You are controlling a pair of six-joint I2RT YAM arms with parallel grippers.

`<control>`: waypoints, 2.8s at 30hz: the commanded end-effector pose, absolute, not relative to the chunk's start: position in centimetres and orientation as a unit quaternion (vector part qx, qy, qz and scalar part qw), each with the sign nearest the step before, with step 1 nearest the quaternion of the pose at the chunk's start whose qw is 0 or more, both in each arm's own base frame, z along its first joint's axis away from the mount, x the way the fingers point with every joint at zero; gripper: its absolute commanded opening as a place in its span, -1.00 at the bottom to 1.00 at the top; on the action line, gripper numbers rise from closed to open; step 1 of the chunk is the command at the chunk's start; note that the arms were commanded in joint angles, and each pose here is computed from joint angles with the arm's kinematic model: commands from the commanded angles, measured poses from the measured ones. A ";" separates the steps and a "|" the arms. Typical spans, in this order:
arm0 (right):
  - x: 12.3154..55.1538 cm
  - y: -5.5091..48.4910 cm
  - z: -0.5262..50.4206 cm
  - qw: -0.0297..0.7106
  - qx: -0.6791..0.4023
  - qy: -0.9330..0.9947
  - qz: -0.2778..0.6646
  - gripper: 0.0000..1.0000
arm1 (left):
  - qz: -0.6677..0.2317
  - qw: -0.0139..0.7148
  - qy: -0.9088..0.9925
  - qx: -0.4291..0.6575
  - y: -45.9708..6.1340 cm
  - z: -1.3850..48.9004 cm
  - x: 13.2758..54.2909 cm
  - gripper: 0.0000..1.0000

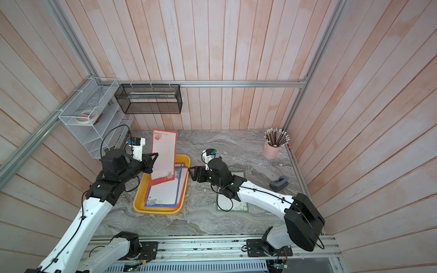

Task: Take out the stationery paper from the storage box
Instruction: Pick up the stationery paper from the storage box, then place the stationery paper at the center of the board.

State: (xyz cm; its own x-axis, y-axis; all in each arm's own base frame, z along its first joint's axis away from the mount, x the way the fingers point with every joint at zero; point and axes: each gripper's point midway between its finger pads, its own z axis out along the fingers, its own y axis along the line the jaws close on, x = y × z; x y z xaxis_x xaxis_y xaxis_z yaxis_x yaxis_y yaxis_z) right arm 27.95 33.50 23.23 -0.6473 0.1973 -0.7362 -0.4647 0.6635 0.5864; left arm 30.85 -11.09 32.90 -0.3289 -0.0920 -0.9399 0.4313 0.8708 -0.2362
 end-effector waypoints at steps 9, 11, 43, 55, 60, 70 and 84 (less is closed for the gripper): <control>24.3 21.7 30.7 0.649 -0.060 0.671 0.352 0.49 | -0.292 0.655 0.682 0.145 -12.0 40.9 25.0 -1.00; 23.6 20.4 31.7 0.673 -0.070 0.656 0.334 0.50 | -0.294 0.653 0.681 0.154 -12.1 42.0 24.3 -1.00; 12.5 23.3 39.2 0.745 -0.368 0.402 0.385 0.78 | -0.403 0.648 0.533 0.364 -16.9 47.2 14.8 -1.00; 12.2 28.4 41.9 0.671 -0.427 0.386 0.466 0.73 | -0.491 0.589 0.448 0.459 -19.0 45.1 12.6 -1.00; 12.8 29.3 42.4 0.676 -0.408 0.370 0.490 0.65 | -0.512 0.568 0.437 0.474 -19.7 44.4 13.2 -1.00; 14.2 31.7 42.1 0.685 -0.394 0.334 0.514 0.45 | -0.527 0.561 0.412 0.488 -20.3 42.9 13.4 -1.00; 12.1 32.1 40.7 0.663 -0.414 0.262 0.565 -0.15 | -0.527 0.578 0.406 0.472 -20.1 41.4 13.4 -1.00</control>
